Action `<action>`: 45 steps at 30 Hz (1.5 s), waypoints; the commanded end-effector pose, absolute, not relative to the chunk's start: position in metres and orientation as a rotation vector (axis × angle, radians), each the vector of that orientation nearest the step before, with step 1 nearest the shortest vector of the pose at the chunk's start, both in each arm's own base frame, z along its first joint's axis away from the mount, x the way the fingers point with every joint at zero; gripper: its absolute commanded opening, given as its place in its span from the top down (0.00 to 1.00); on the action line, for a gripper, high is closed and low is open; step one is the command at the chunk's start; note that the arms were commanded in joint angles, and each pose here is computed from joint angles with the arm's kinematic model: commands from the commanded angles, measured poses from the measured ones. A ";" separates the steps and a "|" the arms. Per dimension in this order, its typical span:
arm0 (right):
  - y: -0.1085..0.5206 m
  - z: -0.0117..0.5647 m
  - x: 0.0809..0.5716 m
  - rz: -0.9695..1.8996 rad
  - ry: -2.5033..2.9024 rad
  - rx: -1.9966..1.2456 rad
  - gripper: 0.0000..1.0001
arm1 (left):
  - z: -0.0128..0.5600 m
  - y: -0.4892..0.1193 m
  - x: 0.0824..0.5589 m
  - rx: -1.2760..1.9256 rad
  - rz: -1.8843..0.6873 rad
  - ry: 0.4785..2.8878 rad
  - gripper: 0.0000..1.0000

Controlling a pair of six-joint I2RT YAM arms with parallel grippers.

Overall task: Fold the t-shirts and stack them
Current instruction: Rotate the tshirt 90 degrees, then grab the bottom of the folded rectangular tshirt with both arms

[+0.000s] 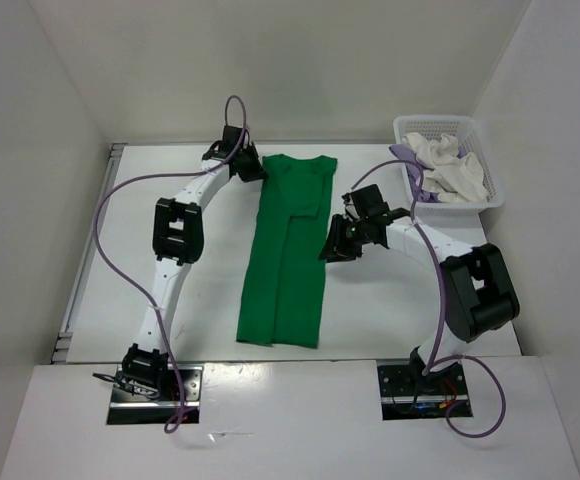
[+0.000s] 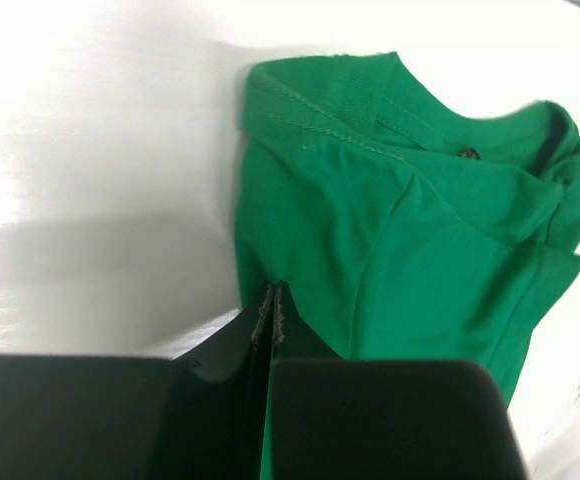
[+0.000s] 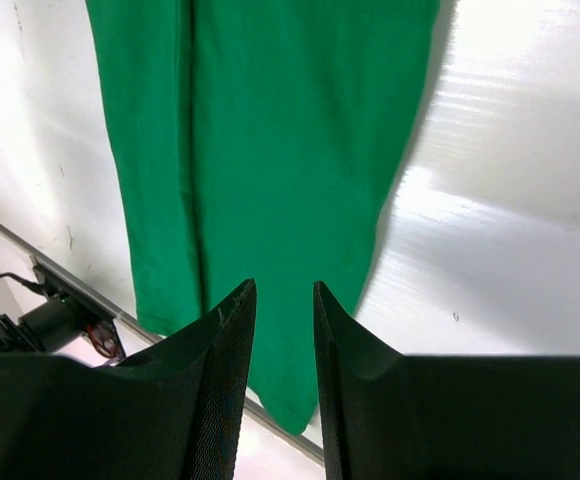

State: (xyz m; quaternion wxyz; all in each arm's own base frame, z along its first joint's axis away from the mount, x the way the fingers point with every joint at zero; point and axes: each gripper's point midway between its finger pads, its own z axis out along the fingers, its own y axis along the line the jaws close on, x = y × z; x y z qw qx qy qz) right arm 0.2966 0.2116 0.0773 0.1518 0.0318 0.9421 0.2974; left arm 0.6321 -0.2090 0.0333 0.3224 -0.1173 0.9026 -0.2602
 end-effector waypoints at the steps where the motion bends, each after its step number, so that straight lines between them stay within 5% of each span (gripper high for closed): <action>1: 0.215 0.092 0.310 0.886 2.652 0.054 0.65 | 0.072 -0.186 0.654 -0.425 -0.619 2.257 1.00; 8: 0.213 0.082 0.307 0.871 2.678 0.035 0.65 | 0.078 -0.144 0.663 -0.568 -0.627 2.218 0.98; 9: 0.214 0.080 0.303 0.883 2.688 0.034 0.65 | 0.081 -0.150 0.665 -0.540 -0.672 2.203 0.78; 12: 0.213 0.081 0.297 0.894 2.685 0.017 0.65 | 0.095 -0.160 0.658 -0.461 -0.741 2.204 0.42; 16: 0.206 0.082 0.291 0.863 2.676 0.087 0.65 | 0.125 -0.153 0.628 -0.414 -0.707 2.204 0.22; 19: 0.199 0.068 0.269 0.864 2.708 0.221 0.65 | 0.072 -0.140 0.547 -0.441 -0.645 2.359 0.02; 21: 0.204 0.068 0.261 0.891 2.698 0.242 0.65 | 0.083 -0.143 0.504 -0.422 -0.702 2.389 0.02; 22: 0.208 0.069 0.256 0.905 2.697 0.244 0.65 | 0.075 -0.143 0.481 -0.436 -0.725 2.423 0.11; 23: 0.210 0.071 0.250 0.900 2.684 0.268 0.66 | 0.069 -0.152 0.457 -0.430 -0.744 2.458 0.30; 24: 0.220 0.076 0.243 0.910 2.679 0.232 0.69 | 0.060 -0.151 0.416 -0.435 -0.723 2.511 0.65; 26: 0.226 0.086 0.237 0.897 2.641 0.234 0.72 | 0.071 -0.163 0.370 -0.396 -0.723 2.560 0.82; 28: 0.232 0.091 0.227 0.862 2.626 0.209 0.95 | 0.067 -0.171 0.312 -0.398 -0.739 2.653 0.84; 30: 0.237 0.091 0.217 0.856 2.633 0.245 0.98 | 0.064 -0.174 0.273 -0.433 -0.746 2.728 0.84; 38: 0.244 0.079 0.185 0.985 2.672 0.338 0.64 | 0.069 -0.179 0.183 -0.523 -0.951 2.794 0.78; 41: 0.239 0.084 0.184 0.989 2.635 0.382 0.32 | 0.070 -0.179 0.167 -0.520 -1.012 2.787 0.76; 45: 0.231 0.080 0.179 0.974 2.636 0.467 0.30 | 0.065 -0.178 0.152 -0.597 -1.080 2.741 0.74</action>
